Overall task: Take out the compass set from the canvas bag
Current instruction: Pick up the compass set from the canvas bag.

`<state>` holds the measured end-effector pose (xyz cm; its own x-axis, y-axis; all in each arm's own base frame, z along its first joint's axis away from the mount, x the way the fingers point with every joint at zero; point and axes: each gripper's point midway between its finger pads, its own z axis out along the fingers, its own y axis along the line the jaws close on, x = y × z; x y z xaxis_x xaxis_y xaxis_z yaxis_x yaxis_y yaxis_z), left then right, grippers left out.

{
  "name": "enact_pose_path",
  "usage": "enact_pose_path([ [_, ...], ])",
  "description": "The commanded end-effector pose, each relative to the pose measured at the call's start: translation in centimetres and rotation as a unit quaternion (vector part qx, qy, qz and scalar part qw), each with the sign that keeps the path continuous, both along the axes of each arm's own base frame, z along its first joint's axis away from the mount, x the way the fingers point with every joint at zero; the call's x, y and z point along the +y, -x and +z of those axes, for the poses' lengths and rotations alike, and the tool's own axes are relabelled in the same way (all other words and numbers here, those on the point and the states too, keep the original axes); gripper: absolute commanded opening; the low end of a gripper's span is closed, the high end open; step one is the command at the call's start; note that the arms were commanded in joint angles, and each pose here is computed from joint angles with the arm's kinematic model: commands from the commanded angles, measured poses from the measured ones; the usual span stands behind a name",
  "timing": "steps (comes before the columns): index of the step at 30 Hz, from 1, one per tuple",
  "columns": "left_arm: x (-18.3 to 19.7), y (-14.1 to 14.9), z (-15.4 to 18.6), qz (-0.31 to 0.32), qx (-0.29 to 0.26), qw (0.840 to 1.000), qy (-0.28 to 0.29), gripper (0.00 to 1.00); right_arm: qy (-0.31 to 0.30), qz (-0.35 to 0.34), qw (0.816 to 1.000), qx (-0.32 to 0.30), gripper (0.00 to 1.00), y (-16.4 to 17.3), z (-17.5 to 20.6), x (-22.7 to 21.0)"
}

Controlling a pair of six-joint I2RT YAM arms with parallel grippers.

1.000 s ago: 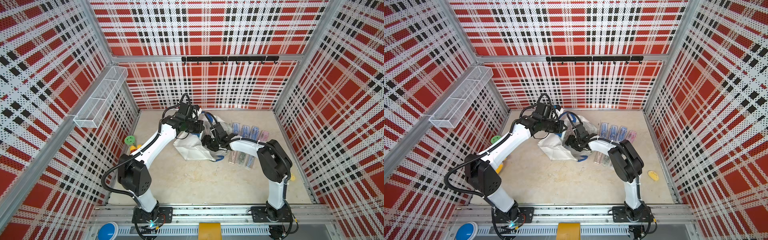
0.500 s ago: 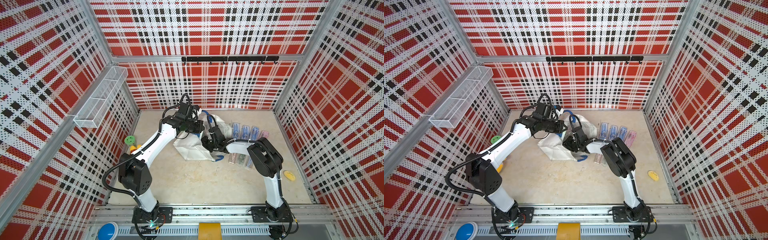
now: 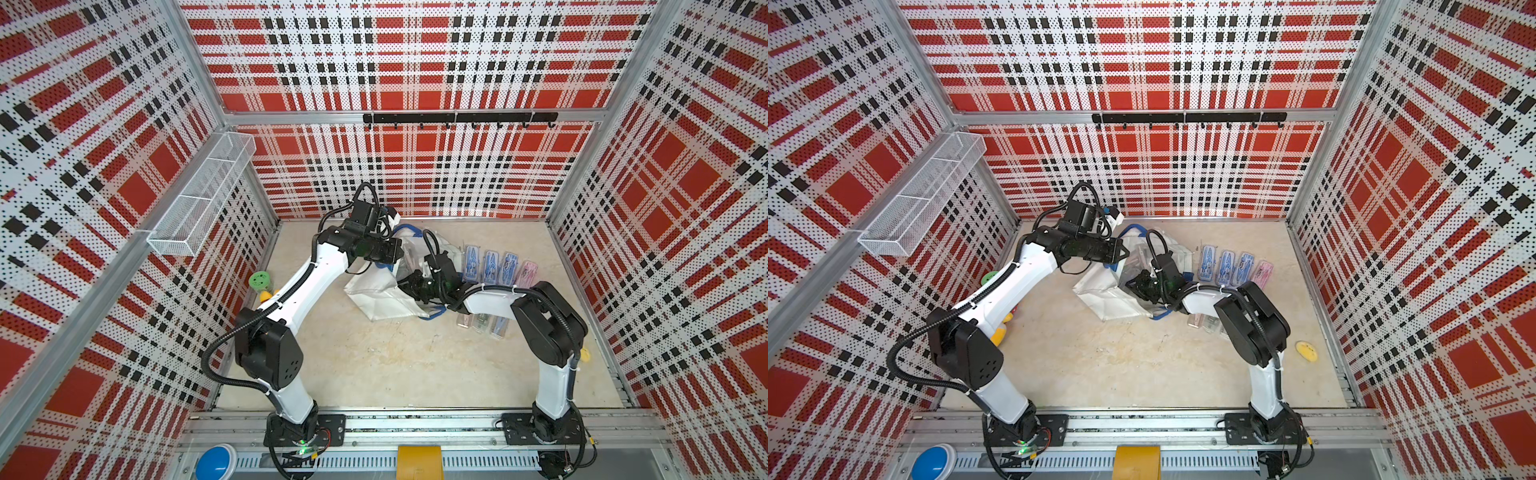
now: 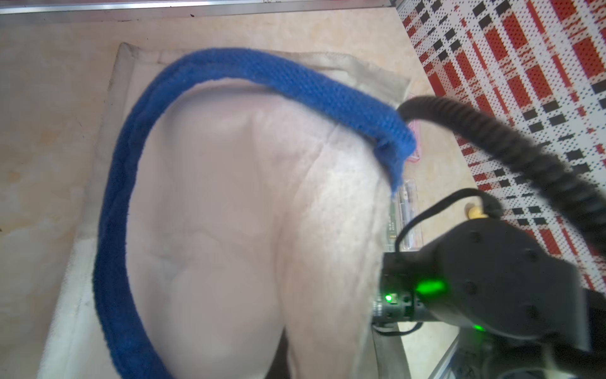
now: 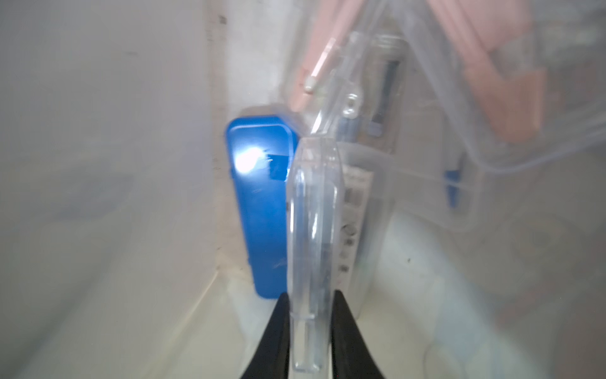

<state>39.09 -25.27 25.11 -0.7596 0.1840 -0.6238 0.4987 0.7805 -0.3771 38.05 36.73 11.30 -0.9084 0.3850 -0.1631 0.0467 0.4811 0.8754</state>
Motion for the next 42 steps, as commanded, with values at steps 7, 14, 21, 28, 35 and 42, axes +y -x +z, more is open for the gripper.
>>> enact_pose_path([
  [7,-1.2,0.4,4.8,-0.065,-0.115,0.991,0.000,0.00,-0.006,-0.028,0.997,-0.065,0.16,0.8,5.8,-2.4],
  [14,-1.2,0.4,5.3,-0.063,-0.145,0.987,0.000,0.00,0.032,-0.045,0.995,-0.084,0.16,2.0,7.1,-4.8],
  [21,-0.9,0.2,5.1,-0.054,-0.143,0.988,0.004,0.00,0.052,-0.047,0.994,-0.087,0.16,2.7,7.0,-5.9],
  [28,-0.5,-0.3,4.5,-0.038,-0.129,0.991,0.005,0.00,0.066,-0.023,0.992,-0.110,0.15,4.0,9.4,-7.2],
  [35,-0.3,-0.4,4.1,-0.032,-0.121,0.992,0.004,0.00,0.079,-0.031,0.989,-0.117,0.15,5.9,11.3,-12.3],
  [42,-0.3,-0.4,3.6,-0.027,-0.110,0.994,0.005,0.00,0.120,-0.045,0.987,-0.096,0.15,7.2,11.4,-20.3],
])
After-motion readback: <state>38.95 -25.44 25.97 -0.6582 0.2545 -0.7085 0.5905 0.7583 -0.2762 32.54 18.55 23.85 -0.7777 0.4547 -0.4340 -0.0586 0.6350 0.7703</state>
